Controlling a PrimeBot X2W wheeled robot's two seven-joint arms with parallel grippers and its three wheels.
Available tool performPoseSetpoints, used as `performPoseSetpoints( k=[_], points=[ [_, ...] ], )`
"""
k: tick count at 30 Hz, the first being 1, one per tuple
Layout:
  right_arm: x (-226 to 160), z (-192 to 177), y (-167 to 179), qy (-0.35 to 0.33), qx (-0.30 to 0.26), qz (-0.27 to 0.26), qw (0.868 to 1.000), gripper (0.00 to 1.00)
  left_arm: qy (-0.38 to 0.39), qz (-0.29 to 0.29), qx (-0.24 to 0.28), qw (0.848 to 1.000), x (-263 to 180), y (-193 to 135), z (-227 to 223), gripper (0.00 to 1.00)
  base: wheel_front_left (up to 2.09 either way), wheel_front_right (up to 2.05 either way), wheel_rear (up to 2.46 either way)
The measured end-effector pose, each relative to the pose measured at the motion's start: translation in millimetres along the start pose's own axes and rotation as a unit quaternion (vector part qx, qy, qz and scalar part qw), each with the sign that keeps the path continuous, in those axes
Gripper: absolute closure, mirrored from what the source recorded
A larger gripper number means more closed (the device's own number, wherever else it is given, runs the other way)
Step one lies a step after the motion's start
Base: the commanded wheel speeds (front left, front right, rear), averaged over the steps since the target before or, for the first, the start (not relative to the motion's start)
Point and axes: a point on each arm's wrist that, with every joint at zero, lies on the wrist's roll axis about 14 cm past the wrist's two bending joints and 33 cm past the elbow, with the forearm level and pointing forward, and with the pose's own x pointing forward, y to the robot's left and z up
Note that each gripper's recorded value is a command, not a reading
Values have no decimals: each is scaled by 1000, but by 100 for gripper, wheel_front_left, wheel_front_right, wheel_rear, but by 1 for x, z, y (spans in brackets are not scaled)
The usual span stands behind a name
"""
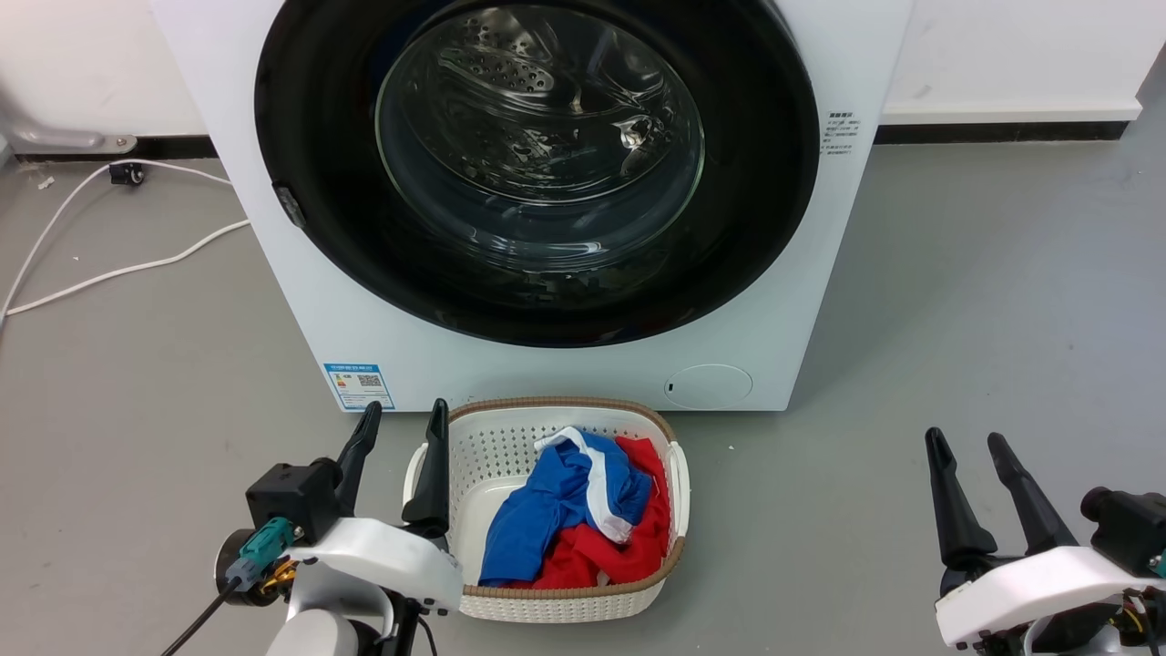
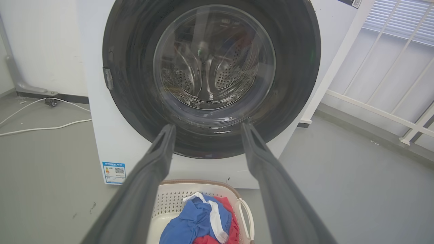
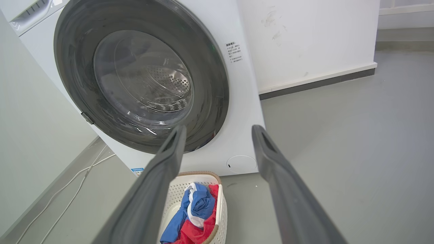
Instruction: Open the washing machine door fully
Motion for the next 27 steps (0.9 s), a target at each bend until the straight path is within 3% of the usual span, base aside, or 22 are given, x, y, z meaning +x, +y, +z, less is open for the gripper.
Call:
performPoseSetpoints(
  k=[27],
  points=[
    [-2,0,1,-5,-94,1,996,0,-14,-12,99,995,3,-3,-1,0,0,0,0]
  ],
)
